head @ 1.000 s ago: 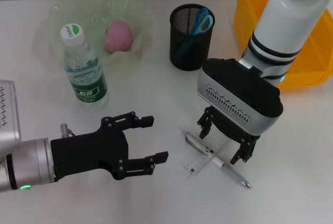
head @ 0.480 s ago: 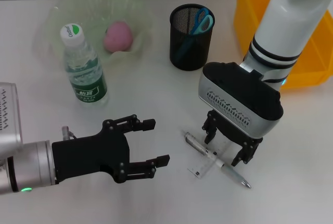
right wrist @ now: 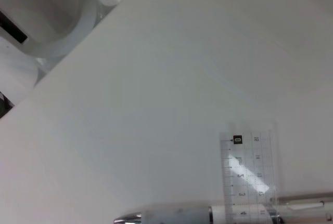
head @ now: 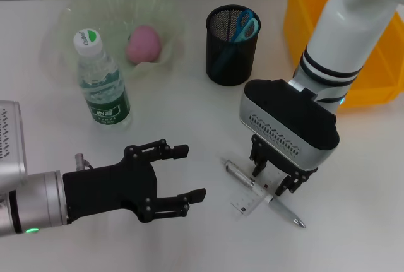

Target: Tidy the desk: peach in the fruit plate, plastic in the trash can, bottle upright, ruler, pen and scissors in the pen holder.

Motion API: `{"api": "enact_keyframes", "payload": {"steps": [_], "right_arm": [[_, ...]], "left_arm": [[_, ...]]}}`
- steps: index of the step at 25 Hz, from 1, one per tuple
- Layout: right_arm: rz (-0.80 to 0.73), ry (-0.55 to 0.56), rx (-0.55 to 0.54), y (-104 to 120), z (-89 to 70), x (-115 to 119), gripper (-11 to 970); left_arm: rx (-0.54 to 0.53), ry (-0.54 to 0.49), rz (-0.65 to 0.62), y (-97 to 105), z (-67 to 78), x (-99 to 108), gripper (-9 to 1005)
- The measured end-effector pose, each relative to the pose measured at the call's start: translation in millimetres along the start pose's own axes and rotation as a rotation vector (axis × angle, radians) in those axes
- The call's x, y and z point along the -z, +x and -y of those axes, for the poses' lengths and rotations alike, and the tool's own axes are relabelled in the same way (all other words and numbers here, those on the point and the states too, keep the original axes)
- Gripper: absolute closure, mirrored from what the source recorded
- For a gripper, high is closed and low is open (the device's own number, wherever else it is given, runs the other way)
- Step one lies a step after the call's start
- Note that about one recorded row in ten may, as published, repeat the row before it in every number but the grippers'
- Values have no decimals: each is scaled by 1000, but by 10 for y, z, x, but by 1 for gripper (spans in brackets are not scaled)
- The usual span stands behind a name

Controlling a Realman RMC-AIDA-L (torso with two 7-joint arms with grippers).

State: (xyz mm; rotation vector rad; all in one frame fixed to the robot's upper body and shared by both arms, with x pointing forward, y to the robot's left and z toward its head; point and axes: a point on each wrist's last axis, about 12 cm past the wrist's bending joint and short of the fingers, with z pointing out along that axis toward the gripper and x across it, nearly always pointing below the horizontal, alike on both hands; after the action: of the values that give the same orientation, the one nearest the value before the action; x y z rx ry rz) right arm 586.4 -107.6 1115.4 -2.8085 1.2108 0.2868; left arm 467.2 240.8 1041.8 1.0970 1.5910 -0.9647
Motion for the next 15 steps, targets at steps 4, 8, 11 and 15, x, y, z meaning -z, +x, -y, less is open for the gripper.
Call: {"api": "enact_keyframes", "payload": {"steps": [4, 8, 11, 15], "right_arm": [[-1, 15, -24, -26, 25, 36, 491], [0, 41, -53, -51, 53, 87, 522], [11, 63, -80, -60, 64, 167, 557], [38, 82, -122, -68, 52, 285, 580]], "left_arm": [[0, 0, 2, -4, -2, -1, 196], [-1, -1, 3, -5, -3, 0, 196], [-4, -5, 7, -6, -5, 9, 196], [-13, -2, 10, -26, -20, -1, 196]]}}
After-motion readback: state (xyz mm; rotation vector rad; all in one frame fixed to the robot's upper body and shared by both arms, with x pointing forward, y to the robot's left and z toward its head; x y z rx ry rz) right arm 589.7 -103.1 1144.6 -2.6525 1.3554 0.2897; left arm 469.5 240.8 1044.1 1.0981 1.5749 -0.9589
